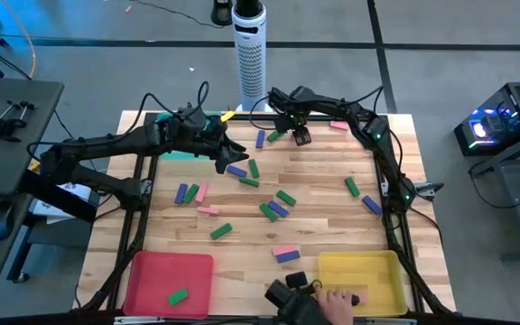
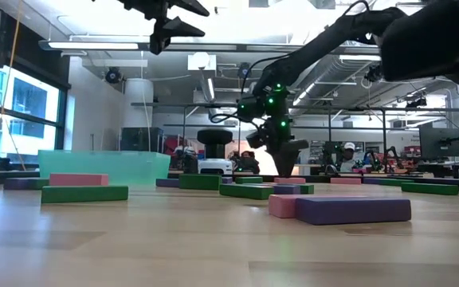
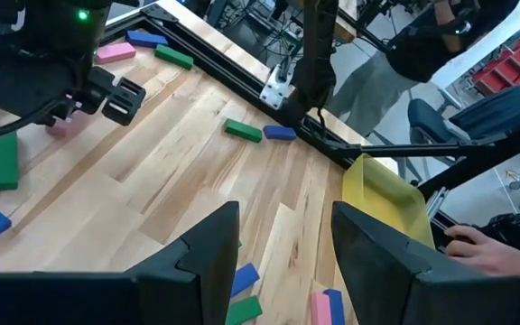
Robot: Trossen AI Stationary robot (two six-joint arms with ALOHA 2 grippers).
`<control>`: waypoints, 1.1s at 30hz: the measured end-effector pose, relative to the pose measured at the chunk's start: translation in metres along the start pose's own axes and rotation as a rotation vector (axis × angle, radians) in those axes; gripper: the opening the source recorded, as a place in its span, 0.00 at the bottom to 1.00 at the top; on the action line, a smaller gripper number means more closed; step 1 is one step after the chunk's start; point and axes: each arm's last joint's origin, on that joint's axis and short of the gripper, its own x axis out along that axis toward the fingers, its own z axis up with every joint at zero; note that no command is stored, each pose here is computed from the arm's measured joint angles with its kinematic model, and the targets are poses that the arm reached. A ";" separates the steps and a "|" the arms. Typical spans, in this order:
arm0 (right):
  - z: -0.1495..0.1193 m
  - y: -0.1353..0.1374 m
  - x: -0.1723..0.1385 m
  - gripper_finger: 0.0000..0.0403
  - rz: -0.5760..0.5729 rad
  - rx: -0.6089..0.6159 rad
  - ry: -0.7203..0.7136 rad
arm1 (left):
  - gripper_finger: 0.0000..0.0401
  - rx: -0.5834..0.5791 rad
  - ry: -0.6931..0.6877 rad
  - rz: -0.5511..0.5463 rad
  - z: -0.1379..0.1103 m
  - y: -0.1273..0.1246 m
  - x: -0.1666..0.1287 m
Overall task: Sort blocks
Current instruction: Put the pink block into the yellow bin
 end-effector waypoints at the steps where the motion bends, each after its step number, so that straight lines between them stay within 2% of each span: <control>1: 0.000 0.001 0.000 0.36 0.015 -0.002 -0.004 | 0.41 0.000 0.000 0.000 0.000 0.000 0.000; 7: 0.004 0.013 -0.001 0.26 0.103 -0.001 -0.005 | 0.41 0.000 -0.001 0.001 0.000 0.000 0.000; 14: 0.022 0.038 -0.006 0.23 0.206 0.015 -0.011 | 0.41 0.001 -0.001 0.001 0.000 0.000 0.000; 17: 0.031 0.051 -0.009 0.23 0.286 0.074 -0.039 | 0.41 0.001 -0.001 0.001 0.000 0.000 0.000; 23: 0.053 0.073 -0.016 0.23 0.395 0.285 -0.084 | 0.41 0.004 -0.001 0.001 0.000 0.000 0.000; 28: 0.057 0.088 -0.046 0.16 0.384 0.384 -0.112 | 0.41 0.020 0.001 -0.002 0.000 0.000 0.000; 33: 0.041 0.105 -0.082 0.05 0.366 0.417 -0.224 | 0.41 0.020 0.005 -0.004 0.000 0.000 0.000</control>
